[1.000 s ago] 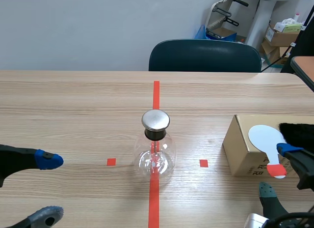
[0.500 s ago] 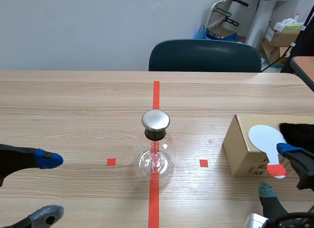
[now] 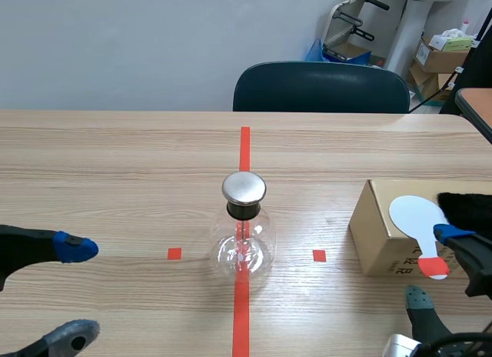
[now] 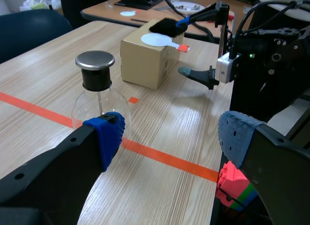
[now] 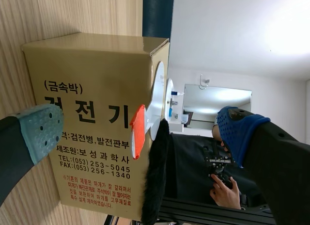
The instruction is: Do the electroscope experiment
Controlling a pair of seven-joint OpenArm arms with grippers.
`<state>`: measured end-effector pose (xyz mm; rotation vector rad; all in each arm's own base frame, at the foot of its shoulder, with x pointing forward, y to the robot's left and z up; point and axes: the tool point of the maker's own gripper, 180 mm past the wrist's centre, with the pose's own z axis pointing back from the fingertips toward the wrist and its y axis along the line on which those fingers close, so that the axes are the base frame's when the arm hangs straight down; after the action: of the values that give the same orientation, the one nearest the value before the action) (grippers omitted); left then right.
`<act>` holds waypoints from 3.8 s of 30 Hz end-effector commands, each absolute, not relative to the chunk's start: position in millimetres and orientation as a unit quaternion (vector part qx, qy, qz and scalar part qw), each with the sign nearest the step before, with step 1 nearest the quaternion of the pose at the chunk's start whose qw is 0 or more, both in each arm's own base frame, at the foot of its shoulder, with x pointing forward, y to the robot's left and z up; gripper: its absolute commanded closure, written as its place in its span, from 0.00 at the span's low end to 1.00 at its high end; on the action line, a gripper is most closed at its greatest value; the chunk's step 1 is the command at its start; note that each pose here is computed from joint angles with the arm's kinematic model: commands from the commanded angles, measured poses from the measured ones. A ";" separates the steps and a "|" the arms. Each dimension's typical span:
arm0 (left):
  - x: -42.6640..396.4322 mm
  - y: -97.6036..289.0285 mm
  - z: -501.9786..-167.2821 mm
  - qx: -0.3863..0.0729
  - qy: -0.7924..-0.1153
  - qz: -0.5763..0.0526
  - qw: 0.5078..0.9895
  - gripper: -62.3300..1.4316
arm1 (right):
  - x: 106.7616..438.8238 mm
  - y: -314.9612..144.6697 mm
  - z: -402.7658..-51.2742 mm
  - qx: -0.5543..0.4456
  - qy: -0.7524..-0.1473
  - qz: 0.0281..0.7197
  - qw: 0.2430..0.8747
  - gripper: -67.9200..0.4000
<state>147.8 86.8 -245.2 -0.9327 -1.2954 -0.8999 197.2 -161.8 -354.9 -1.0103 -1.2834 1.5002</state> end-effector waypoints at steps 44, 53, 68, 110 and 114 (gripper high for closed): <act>150.5 84.6 -236.9 -0.409 -0.573 -0.384 0.598 0.30 | 202.3 -162.9 -340.6 -0.433 -0.530 0.596 0.420 0.00; 150.5 84.6 -236.9 -0.409 -0.573 -0.384 0.598 0.30 | 202.4 -162.9 -340.6 -0.433 -0.529 0.596 0.420 0.00; 153.3 85.8 -241.7 -0.392 -0.572 -0.390 0.605 0.30 | 202.3 -162.9 -340.6 -0.433 -0.530 0.596 0.420 0.00; 247.3 187.0 -236.5 -0.131 -0.648 -0.251 0.707 0.36 | 163.9 -164.4 -249.6 -0.139 -0.643 0.330 0.677 0.00; 226.8 198.0 -231.5 -0.137 -0.659 -0.238 0.701 0.36 | 200.7 -158.3 -216.7 -0.081 -0.672 0.277 0.682 0.00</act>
<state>226.1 198.8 -240.2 -0.2929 -1.4363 -0.5374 192.2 -157.9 -226.1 -0.1738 -1.4633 0.6098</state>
